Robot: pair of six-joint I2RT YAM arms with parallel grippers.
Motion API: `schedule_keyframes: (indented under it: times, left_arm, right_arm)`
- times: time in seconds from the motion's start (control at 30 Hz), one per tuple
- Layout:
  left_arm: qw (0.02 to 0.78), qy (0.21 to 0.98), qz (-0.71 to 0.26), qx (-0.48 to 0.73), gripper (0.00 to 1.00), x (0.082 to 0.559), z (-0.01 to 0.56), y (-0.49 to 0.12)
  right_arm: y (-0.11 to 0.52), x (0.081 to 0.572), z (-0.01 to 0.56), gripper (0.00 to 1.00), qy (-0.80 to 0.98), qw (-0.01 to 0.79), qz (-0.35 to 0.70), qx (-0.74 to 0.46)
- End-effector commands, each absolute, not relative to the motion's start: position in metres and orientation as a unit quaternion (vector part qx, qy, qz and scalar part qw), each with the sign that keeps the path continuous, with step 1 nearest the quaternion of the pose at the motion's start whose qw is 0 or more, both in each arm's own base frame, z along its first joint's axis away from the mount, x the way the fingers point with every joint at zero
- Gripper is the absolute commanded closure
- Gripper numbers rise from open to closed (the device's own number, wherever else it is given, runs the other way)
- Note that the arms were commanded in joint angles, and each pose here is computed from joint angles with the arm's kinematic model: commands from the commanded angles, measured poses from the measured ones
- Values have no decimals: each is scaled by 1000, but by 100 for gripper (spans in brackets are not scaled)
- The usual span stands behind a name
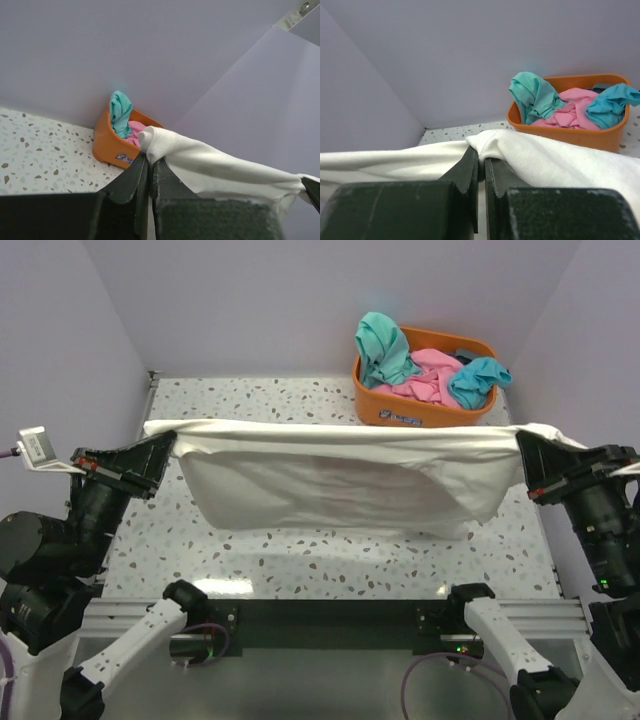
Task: Fold and stack the t-shirts
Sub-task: Flatten the tshirt out
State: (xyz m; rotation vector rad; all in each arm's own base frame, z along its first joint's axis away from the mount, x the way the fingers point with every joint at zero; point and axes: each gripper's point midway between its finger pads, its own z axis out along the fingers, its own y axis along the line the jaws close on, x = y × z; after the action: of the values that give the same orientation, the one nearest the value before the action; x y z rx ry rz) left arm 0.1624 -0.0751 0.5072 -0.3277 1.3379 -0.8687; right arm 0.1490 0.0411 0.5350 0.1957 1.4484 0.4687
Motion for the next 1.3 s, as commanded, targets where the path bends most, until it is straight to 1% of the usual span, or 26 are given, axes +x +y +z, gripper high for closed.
schedule_keyframes:
  times: [0.0,0.13,0.17,0.23,0.27,0.3,0.33,0.37,0.43,0.47,0.53,0.57,0.6,0.63,0.67,0.7,0.73,0.8,0.83,0.93,1.0,1.03,1.07,1.13,1.17,1.27]
  left_arm:
    - [695,601,-354,-173,100,159,503,-56]
    - [689,617,-313,-215,100,174,486,-44]
    - [687,625,-287,-235,100,186,475,-40]
    - [679,637,-255,-263,100,203,458,-37]
    - [668,656,-207,-285,100,224,433,-35]
    - [661,665,-178,-297,100,235,419,-33]
    - [651,673,-151,-315,100,247,404,-31]
    - [636,692,-85,-330,100,268,375,-28]
    - [618,704,-27,-349,100,285,348,-24]
    - [597,723,18,-347,100,304,321,-21]
    - [581,741,26,-336,100,334,300,-17]
    - [556,762,-1,-333,98,366,275,-11]
    - [541,776,-2,-323,63,377,262,-7]
    - [524,789,0,-321,33,385,251,-2]
    - [504,803,6,-319,1,399,242,-1]
    - [472,823,30,-315,0,391,230,2]
    - [463,829,40,-311,0,391,227,3]
    - [453,837,46,-304,0,380,219,4]
    - [444,842,38,-305,0,363,209,3]
    - [434,848,-1,-303,0,338,191,-8]
    - [412,862,-47,-291,0,312,165,-24]
    - [385,877,-54,-282,0,295,136,-29]
    - [385,879,-83,-270,0,287,134,-38]
    - [362,889,-94,-265,0,267,108,-44]
    - [357,890,-109,-261,0,264,103,-49]
    - [344,897,-104,-258,0,255,80,-48]
  right_arm:
    - [40,149,522,100,681,700,197,85]
    - [46,183,512,100,701,678,201,90]
    - [53,204,510,100,705,671,212,85]
    - [66,241,478,100,733,636,228,82]
    - [70,255,469,100,738,628,233,80]
    - [80,285,446,100,751,609,246,76]
    - [85,297,435,100,755,599,256,77]
    - [90,316,419,100,757,594,265,73]
    - [97,349,380,100,781,561,261,85]
    - [104,362,354,100,793,547,254,82]
    - [110,387,307,100,823,515,224,86]
    - [123,393,296,99,831,505,223,73]
    - [128,405,269,74,852,475,209,73]
    - [132,408,264,58,859,464,206,65]
    - [136,406,267,36,867,454,198,63]
    - [135,406,262,16,873,447,185,67]
    - [133,402,267,1,871,456,174,63]
    - [126,393,264,1,870,462,156,73]
    - [121,382,274,1,863,472,161,84]
    - [113,355,249,1,871,452,159,110]
    - [106,326,220,1,883,429,149,116]
    - [102,316,209,1,888,419,145,124]
    - [96,298,178,1,903,389,128,130]
    - [94,279,166,1,904,384,137,132]
    - [92,265,142,1,914,361,133,132]
    - [92,250,118,1,920,342,137,131]
